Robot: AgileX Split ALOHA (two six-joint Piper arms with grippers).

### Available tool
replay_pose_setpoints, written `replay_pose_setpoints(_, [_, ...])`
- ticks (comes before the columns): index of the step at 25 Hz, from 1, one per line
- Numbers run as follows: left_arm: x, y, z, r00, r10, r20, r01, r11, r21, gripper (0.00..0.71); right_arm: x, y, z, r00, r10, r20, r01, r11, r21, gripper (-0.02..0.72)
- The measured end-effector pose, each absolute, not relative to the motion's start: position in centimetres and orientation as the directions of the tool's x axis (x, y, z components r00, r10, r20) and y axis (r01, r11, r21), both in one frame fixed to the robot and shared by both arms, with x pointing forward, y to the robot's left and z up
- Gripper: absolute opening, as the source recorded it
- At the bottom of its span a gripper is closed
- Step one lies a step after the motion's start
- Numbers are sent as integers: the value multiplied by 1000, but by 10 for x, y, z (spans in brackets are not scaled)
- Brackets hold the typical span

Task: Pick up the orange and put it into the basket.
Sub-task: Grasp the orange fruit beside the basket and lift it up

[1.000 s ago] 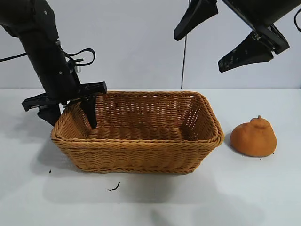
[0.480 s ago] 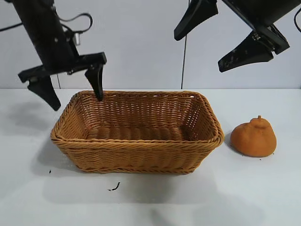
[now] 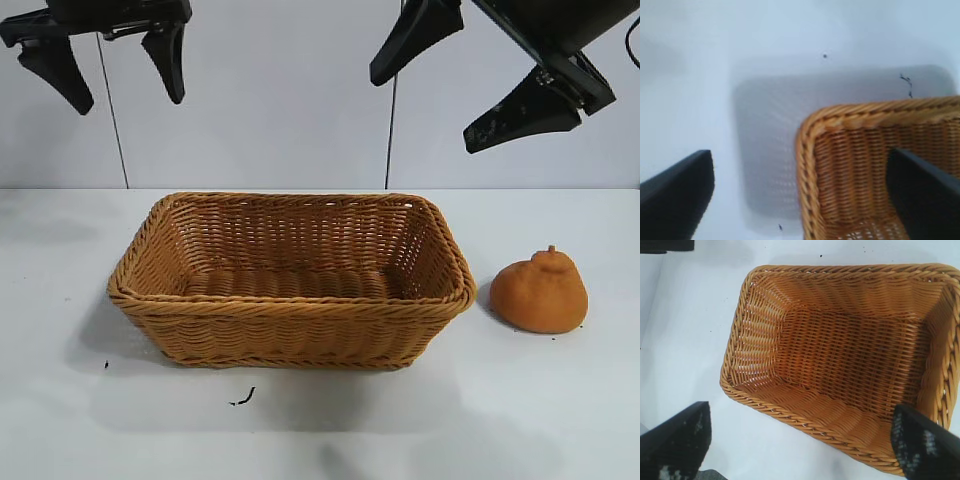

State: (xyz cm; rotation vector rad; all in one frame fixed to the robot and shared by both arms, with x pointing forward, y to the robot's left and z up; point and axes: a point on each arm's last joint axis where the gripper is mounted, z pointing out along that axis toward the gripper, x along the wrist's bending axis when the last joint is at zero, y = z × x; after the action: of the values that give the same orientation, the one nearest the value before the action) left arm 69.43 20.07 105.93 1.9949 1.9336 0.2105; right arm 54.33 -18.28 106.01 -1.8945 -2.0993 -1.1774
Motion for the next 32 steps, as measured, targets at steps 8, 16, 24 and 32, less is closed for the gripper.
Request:
replay_pose_setpoints(8, [700, 285, 1060, -113, 982, -149, 928, 158, 339, 668, 543, -183, 1060, -233, 817, 528, 876, -60, 479, 696])
replay_pose_setpoints(16, [647, 292, 1066, -70, 991, -117, 958, 100, 268, 668, 544, -183, 1060, -233, 817, 528, 875, -61, 480, 696])
replay_pose_setpoints(24, [549, 292, 1076, -44, 994, -102, 976, 65, 206, 656, 544, -183, 1060, -233, 817, 528, 875, -61, 480, 696])
replay_pose_setpoints(32, [426, 299, 1083, -30, 999, -32, 961, 37, 273, 651, 544, -183, 1060, -233, 817, 528, 875, -61, 480, 696])
